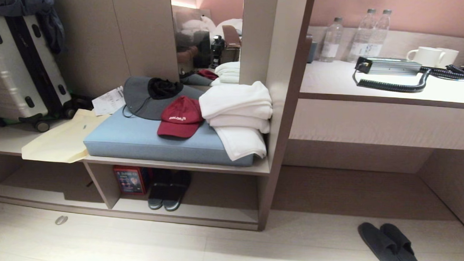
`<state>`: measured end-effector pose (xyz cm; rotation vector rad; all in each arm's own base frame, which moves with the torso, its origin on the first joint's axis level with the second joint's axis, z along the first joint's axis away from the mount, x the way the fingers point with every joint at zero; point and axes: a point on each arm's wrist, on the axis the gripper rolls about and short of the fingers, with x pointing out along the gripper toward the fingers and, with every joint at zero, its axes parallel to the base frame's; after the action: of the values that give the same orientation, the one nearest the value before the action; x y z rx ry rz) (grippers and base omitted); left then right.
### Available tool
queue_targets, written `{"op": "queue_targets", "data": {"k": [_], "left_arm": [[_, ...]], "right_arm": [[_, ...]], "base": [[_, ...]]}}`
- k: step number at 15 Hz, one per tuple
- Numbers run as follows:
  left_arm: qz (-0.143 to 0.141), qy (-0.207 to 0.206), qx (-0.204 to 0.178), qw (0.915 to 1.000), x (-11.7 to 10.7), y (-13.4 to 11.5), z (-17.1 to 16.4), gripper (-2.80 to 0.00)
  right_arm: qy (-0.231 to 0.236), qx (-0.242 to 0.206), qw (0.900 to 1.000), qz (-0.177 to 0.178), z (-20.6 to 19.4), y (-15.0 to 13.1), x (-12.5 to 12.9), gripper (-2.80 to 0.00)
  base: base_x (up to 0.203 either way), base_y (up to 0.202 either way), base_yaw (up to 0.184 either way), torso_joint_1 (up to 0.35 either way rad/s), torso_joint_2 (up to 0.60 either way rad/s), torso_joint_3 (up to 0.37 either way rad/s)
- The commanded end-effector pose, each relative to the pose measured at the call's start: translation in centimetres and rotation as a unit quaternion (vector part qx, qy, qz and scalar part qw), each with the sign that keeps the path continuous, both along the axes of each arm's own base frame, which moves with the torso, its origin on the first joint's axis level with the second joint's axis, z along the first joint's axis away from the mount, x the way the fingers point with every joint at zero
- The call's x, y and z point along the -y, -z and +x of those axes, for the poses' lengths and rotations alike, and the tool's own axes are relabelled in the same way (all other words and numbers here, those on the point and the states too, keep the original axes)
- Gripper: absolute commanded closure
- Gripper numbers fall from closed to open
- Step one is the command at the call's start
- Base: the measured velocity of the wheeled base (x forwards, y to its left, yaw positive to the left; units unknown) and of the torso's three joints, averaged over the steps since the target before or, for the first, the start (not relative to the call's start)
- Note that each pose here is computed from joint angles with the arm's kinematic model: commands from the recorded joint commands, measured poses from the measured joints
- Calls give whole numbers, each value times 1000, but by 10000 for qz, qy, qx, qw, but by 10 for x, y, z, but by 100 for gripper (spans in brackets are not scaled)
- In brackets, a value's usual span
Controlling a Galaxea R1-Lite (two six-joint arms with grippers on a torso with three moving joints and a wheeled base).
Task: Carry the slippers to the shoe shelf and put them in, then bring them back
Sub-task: Pick up the slippers on the floor
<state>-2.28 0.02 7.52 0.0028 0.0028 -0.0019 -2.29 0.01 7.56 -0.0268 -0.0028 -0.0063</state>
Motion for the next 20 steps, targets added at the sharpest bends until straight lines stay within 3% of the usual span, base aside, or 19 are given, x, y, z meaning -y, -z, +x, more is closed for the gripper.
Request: {"op": "queue_targets", "data": {"k": [1, 5, 20], "left_arm": [[9, -2, -17, 10000, 0, 0, 0, 0], [9, -2, -11, 10000, 0, 0, 0, 0], [17, -2, -9, 10000, 0, 0, 0, 0]], "right_arm": [[-1, 9, 10000, -4, 0, 0, 0, 0], [-6, 9, 10000, -4, 0, 0, 0, 0], [-1, 9, 10000, -4, 0, 0, 0, 0]], "base": [[0, 0, 0, 0, 0, 0], [2, -47, 4, 2, 4, -1], [0, -193, 2, 2, 1, 2]]}}
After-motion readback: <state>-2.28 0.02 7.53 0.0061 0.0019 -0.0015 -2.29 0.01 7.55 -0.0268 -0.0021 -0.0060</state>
